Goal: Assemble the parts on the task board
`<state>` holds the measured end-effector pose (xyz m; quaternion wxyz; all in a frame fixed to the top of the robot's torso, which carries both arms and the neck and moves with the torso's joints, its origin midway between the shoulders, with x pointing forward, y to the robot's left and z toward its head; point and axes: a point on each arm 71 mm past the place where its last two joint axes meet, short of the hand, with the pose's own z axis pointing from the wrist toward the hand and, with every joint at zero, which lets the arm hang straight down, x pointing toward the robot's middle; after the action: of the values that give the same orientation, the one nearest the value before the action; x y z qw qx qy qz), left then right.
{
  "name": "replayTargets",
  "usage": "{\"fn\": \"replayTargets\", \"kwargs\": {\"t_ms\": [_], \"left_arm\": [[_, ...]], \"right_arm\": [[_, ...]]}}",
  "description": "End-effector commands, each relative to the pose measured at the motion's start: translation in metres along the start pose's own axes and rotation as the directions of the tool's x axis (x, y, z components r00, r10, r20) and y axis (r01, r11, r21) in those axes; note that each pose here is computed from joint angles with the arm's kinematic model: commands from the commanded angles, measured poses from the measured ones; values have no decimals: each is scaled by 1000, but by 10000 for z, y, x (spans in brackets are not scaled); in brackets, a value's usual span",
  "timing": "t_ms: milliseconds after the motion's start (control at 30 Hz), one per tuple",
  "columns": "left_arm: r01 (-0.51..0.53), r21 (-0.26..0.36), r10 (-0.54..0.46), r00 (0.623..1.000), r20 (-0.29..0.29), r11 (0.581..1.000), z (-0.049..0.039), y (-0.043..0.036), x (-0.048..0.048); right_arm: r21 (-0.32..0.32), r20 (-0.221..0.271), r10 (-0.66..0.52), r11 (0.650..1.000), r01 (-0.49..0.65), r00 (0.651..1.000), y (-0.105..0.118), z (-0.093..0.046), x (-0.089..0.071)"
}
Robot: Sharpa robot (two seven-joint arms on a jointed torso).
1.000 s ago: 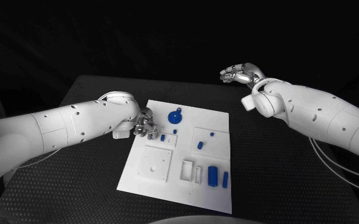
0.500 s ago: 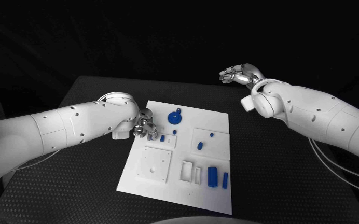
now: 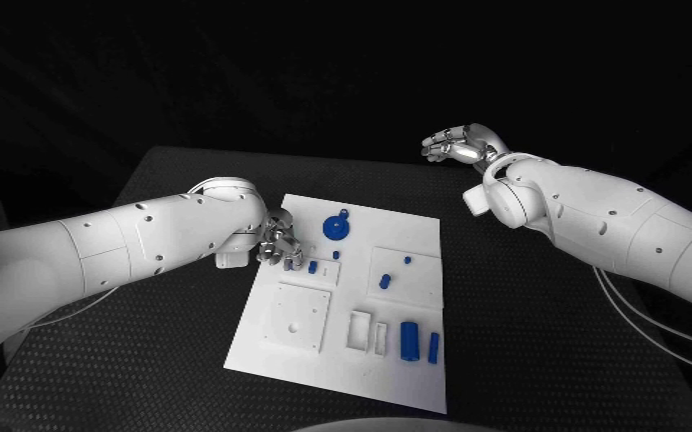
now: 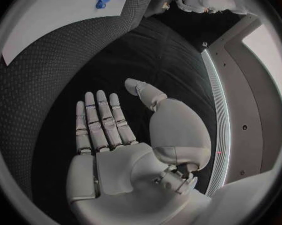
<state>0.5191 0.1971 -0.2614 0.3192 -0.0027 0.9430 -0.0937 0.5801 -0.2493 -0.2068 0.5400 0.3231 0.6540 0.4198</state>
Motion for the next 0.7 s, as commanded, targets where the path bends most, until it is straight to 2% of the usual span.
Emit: {"fn": "replayTargets", "kwargs": {"t_ms": [33, 533, 700], "left_arm": [[15, -9, -14, 998, 64, 1000, -5, 13, -88], [29, -3, -28, 995, 99, 1000, -37, 17, -168], [20, -1, -20, 996, 84, 1000, -35, 8, -167]], "right_arm": [[-9, -17, 3, 1000, -3, 1000, 8, -1, 21], [-8, -21, 4, 1000, -4, 1000, 2, -3, 24], [-7, -24, 5, 1000, -5, 1000, 0, -3, 28]]}}
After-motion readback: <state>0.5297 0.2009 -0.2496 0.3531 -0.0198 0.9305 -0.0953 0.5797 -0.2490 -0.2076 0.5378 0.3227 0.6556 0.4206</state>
